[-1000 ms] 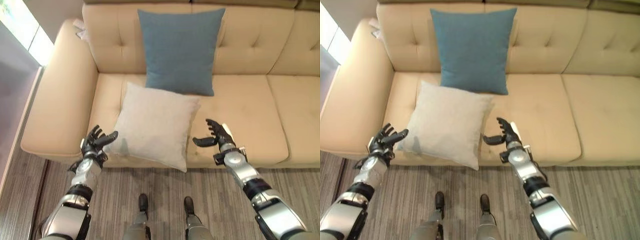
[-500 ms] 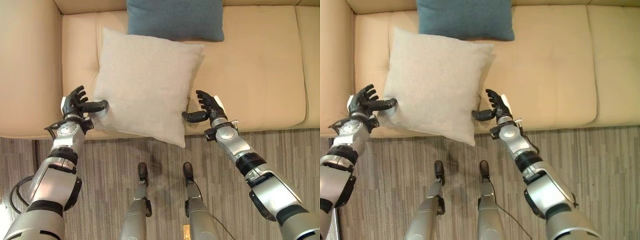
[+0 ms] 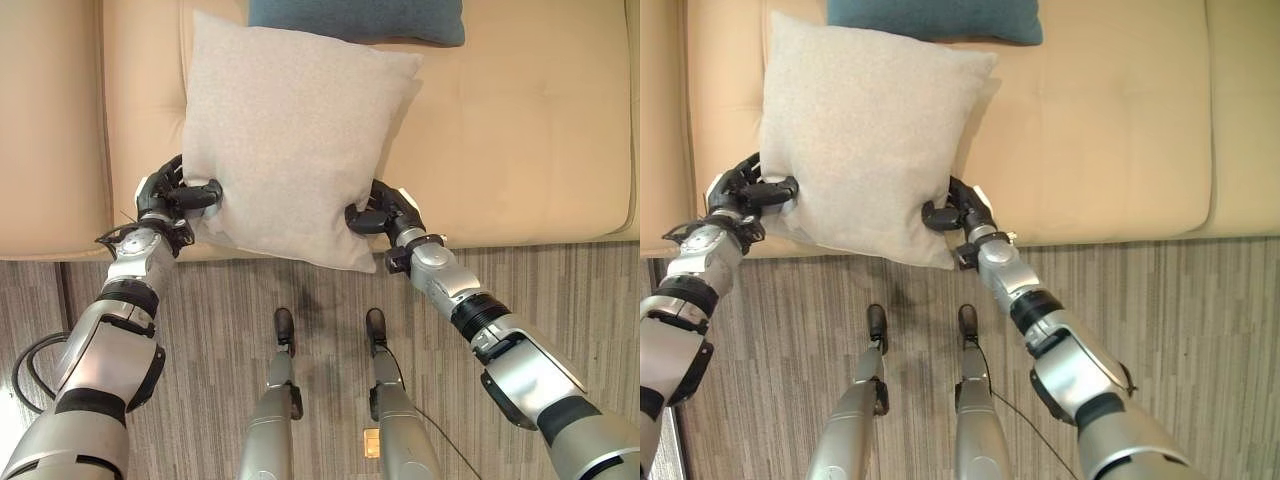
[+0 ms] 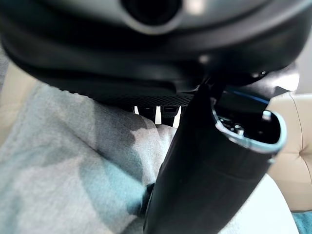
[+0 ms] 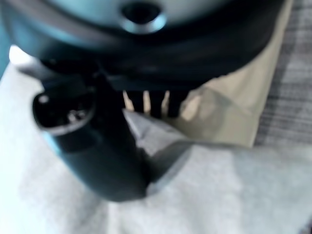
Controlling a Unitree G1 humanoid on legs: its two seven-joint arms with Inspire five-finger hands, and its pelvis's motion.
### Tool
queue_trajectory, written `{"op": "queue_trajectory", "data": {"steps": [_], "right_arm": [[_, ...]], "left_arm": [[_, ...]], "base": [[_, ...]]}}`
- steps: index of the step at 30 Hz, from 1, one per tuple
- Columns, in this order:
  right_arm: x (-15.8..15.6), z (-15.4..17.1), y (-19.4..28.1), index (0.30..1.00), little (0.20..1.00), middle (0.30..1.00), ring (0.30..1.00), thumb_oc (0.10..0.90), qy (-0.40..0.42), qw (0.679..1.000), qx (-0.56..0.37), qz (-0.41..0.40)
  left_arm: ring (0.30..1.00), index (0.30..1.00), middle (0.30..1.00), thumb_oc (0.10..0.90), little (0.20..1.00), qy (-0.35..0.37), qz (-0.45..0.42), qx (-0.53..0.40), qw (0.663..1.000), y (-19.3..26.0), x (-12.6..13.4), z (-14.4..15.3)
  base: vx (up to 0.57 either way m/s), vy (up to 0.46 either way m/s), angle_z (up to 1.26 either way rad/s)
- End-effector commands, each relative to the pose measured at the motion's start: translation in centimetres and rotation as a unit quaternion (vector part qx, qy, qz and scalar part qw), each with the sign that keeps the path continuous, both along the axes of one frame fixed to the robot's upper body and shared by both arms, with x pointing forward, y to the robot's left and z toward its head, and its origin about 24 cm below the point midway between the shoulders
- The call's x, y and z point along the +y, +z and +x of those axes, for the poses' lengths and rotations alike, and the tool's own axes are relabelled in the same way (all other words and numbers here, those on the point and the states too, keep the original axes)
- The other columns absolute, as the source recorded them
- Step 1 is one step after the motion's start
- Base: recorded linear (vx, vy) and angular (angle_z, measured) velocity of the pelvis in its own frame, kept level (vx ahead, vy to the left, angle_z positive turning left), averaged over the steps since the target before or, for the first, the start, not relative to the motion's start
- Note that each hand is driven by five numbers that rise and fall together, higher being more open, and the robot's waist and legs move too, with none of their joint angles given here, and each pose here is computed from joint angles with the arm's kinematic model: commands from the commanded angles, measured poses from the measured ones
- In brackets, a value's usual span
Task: Pick up all the scattered cushions and arrange them neatly on the sofa.
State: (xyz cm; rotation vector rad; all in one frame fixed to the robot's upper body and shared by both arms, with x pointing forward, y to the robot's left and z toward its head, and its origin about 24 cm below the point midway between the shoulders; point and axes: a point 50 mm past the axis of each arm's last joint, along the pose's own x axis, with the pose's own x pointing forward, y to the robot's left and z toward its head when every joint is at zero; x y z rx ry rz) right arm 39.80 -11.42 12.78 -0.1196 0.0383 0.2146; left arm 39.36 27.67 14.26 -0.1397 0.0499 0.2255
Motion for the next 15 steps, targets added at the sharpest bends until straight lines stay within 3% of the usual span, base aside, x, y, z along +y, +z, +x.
{"op": "queue_trajectory", "data": {"steps": [1, 6, 8, 9, 10, 11, 15], "right_arm": [[11.7, -3.0, 2.5, 0.900, 0.900, 0.900, 0.900, 0.800, 0.225, 0.970, -0.048, 0.079], [14.0, -4.8, 2.2, 0.900, 0.900, 0.900, 0.900, 0.800, 0.277, 0.955, -0.054, 0.091], [14.5, -5.0, 2.4, 0.900, 0.900, 0.900, 0.900, 0.800, 0.284, 0.952, -0.056, 0.104], [14.8, -5.1, 2.5, 0.467, 0.467, 0.467, 0.467, 0.511, 0.287, 0.950, -0.057, 0.108], [15.1, -5.2, 2.7, 0.300, 0.300, 0.300, 0.300, 0.400, 0.287, 0.949, -0.059, 0.117], [15.2, -5.3, 2.7, 0.300, 0.300, 0.300, 0.300, 0.400, 0.290, 0.948, -0.059, 0.117], [15.3, -5.4, 2.7, 0.300, 0.300, 0.300, 0.300, 0.400, 0.293, 0.948, -0.062, 0.113]], "left_arm": [[0.900, 0.900, 0.900, 0.800, 0.900, -0.214, -0.088, 0.022, 0.972, -2.3, -11.9, 1.6], [0.900, 0.900, 0.900, 0.800, 0.900, -0.257, -0.286, 0.019, 0.923, -5.1, -16.6, 0.2], [0.900, 0.900, 0.900, 0.800, 0.900, -0.258, -0.323, 0.019, 0.910, -5.6, -17.4, -0.1], [0.865, 0.865, 0.865, 0.776, 0.865, -0.258, -0.322, 0.020, 0.911, -5.9, -17.7, -0.2], [0.599, 0.599, 0.599, 0.599, 0.599, -0.266, -0.311, 0.016, 0.912, -5.8, -18.3, -0.3], [0.300, 0.300, 0.300, 0.400, 0.300, -0.274, -0.308, 0.011, 0.911, -5.6, -18.7, -0.4], [0.300, 0.300, 0.300, 0.400, 0.300, -0.279, -0.305, 0.005, 0.911, -5.5, -18.9, -0.4]], "base": [[0.03, 0.009, -0.03], [0.00, 0.000, 0.00], [0.00, 0.000, 0.00], [0.01, -0.018, -0.03], [0.00, 0.000, 0.00], [0.00, 0.000, 0.00], [0.00, 0.000, 0.00]]}}
